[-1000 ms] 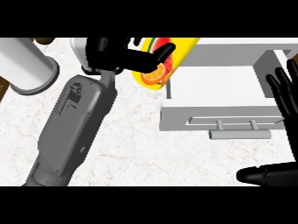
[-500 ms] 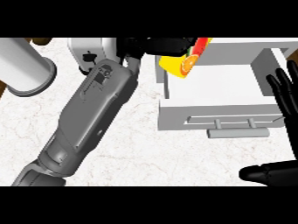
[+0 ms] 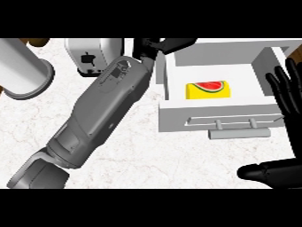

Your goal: Pick up the cup, place it into the drawer and close the drawer

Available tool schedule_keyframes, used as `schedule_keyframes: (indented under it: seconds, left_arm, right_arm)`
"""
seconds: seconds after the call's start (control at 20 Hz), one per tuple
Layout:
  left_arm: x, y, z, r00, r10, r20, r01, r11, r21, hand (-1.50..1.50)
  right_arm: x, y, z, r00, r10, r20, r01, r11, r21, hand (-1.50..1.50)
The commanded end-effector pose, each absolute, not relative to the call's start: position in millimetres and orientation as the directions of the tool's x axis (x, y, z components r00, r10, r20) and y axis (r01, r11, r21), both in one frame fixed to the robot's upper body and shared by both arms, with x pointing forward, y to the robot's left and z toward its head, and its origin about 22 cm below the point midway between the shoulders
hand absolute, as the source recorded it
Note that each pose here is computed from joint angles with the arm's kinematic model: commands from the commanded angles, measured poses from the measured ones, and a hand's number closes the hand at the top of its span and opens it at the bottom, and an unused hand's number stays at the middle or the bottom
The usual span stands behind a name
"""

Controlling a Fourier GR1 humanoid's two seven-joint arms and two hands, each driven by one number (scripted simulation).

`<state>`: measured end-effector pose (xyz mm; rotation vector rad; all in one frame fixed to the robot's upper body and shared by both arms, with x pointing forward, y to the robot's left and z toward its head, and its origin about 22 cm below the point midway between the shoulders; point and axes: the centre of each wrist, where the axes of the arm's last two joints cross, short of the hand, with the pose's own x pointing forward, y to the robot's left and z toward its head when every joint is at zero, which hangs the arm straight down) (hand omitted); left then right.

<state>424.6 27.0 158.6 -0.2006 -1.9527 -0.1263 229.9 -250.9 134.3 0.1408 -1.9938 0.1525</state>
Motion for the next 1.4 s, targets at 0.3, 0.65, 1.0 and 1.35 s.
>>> schedule_keyframes:
  seconds: [0.3, 0.65, 1.0, 1.35]
  left_arm:
    - [431.5, 16.8, 145.1, -0.353, -0.050, 0.934, 0.183, 0.976, 0.122, 1.50]
    - [424.4, 11.0, 129.7, -0.323, -0.148, 0.935, 0.175, 0.961, 0.213, 1.50]
    - [429.0, 12.5, 129.5, -0.334, -0.218, 0.917, 0.133, 0.952, 0.275, -1.50]
    - [421.1, 1.6, 143.1, -0.371, -0.004, 0.928, 0.210, 0.974, 0.088, -1.50]
  right_arm:
    - [230.8, -249.6, 131.4, -0.413, -0.054, 0.909, -0.206, 0.978, -0.035, -1.50]
    - [251.7, -248.5, 128.8, -0.415, -0.060, 0.908, -0.224, 0.974, -0.038, -1.50]
    - [247.7, -233.3, 148.5, -0.442, -0.088, 0.893, -0.238, 0.971, -0.022, -1.50]
    - [237.8, -241.2, 133.5, -0.419, -0.154, 0.895, -0.282, 0.959, 0.033, -1.50]
